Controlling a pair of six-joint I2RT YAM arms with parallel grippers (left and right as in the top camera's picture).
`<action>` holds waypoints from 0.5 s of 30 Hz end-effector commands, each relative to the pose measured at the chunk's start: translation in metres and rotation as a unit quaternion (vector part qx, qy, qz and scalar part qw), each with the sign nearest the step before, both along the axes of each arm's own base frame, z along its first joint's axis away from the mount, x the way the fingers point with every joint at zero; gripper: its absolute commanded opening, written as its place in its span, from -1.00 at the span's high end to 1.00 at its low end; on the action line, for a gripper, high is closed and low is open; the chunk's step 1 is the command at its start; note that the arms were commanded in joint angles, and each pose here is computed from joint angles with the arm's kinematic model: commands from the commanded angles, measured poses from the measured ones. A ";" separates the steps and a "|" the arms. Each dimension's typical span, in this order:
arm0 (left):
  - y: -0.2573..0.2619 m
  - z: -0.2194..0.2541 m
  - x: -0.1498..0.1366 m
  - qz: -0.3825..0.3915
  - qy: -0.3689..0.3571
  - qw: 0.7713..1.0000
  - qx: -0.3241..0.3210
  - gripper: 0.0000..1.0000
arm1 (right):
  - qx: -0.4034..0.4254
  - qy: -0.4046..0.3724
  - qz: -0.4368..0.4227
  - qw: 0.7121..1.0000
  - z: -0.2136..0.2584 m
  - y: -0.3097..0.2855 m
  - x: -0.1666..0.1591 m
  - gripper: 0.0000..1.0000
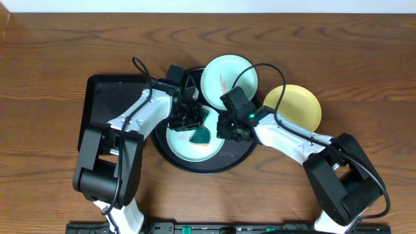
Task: Clean dirty plates on tray and stack at the side
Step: 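Scrub the light-blue plate with the sponge in the left gripper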
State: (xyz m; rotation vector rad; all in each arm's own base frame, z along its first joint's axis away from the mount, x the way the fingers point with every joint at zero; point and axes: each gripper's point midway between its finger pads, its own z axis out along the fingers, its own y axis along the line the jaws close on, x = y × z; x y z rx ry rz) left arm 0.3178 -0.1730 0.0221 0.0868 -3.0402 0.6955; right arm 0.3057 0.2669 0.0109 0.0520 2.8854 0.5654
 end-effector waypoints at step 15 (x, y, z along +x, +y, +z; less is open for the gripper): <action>0.081 -0.021 -0.022 0.086 0.046 0.967 0.234 0.85 | 0.006 -0.006 -0.010 1.000 0.004 0.002 0.008 0.98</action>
